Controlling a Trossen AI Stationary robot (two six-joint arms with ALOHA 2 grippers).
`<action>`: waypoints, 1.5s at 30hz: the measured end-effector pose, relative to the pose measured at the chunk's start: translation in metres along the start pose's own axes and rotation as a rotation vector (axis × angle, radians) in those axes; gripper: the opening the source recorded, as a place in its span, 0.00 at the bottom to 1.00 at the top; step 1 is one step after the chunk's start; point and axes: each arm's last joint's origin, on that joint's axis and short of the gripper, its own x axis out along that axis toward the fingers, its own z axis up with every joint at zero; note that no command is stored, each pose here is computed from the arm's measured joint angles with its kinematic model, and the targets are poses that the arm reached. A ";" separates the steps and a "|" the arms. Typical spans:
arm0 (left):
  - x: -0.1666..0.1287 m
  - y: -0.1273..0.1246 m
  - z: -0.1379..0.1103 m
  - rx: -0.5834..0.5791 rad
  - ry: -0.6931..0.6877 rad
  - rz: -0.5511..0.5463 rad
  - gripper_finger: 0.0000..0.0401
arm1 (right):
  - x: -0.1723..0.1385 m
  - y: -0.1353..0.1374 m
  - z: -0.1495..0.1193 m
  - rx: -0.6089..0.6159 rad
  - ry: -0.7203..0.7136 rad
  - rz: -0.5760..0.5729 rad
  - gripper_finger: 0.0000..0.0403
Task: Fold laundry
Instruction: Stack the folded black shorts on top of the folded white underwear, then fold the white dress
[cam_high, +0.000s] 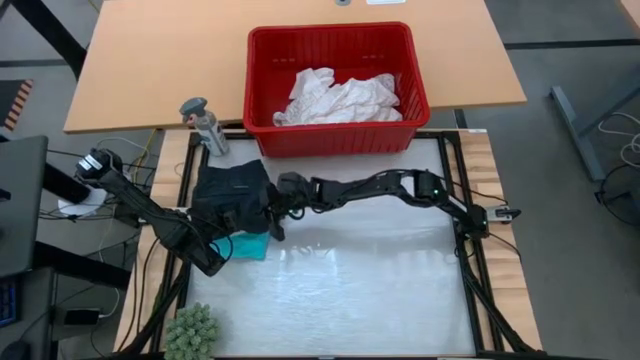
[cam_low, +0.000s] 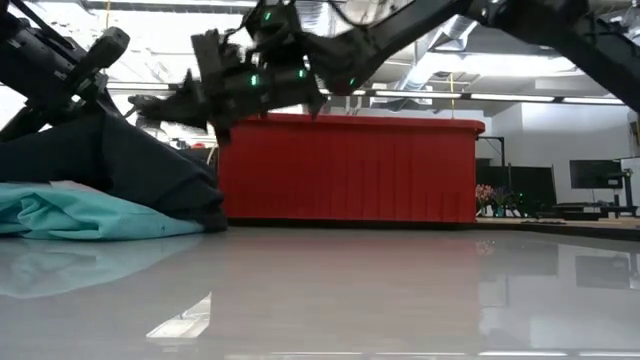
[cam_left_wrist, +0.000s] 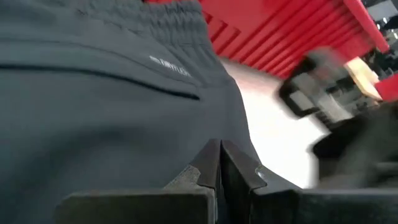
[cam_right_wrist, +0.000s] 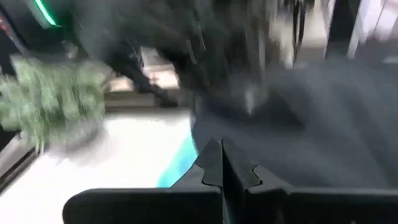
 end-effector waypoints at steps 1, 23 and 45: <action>0.001 0.000 -0.001 0.004 -0.002 0.001 0.00 | 0.004 -0.002 -0.003 0.008 -0.007 -0.004 0.05; 0.009 0.024 -0.008 0.084 0.071 0.124 0.00 | 0.015 -0.003 -0.052 -0.015 0.272 0.057 0.05; -0.027 -0.040 0.081 -0.048 -0.411 -0.211 0.00 | -0.152 0.008 0.135 -0.275 0.124 -0.072 0.10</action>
